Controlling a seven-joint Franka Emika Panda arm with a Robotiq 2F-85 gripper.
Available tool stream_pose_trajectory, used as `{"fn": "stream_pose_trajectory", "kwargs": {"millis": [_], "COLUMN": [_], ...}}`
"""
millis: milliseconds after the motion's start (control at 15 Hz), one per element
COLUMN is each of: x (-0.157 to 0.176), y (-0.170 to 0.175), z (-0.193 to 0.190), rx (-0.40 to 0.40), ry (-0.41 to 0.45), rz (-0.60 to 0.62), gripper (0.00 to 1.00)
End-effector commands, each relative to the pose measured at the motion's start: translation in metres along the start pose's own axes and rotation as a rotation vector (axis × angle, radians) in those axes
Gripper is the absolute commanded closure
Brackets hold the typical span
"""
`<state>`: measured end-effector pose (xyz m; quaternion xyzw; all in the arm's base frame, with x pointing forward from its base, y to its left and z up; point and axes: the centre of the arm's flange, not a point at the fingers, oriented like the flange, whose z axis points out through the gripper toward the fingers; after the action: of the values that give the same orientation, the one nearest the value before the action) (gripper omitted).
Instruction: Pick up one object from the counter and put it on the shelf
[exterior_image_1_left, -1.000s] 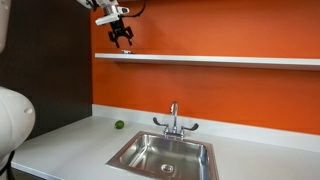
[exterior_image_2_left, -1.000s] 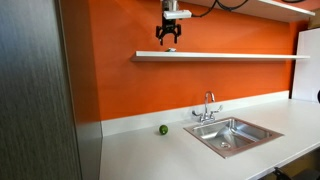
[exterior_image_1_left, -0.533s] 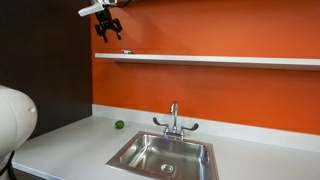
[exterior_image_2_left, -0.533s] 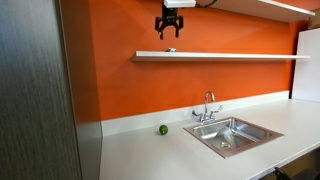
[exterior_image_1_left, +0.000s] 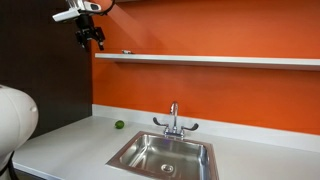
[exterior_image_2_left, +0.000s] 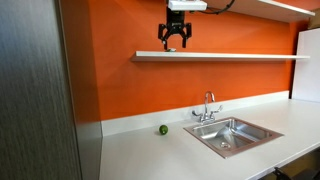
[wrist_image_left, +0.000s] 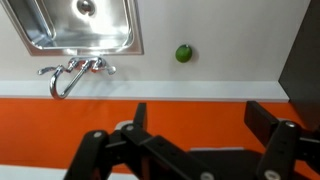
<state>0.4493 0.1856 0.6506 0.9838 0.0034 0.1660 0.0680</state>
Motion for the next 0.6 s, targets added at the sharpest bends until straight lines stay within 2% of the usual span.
{"fn": "stream_pose_trajectory", "kwargs": {"millis": [0,267,533], "x": [-0.062,-0.092,-0.11], "y": [0.008,0.026,0.047], "z": [0.047,0.104,0.144], "rx": [0.016,0.037,0.058], "ry": [-0.039,-0.098,-0.104], "rz": [0.055,0.073,0.073], "gripper": [0.0,0.0,0.0]}}
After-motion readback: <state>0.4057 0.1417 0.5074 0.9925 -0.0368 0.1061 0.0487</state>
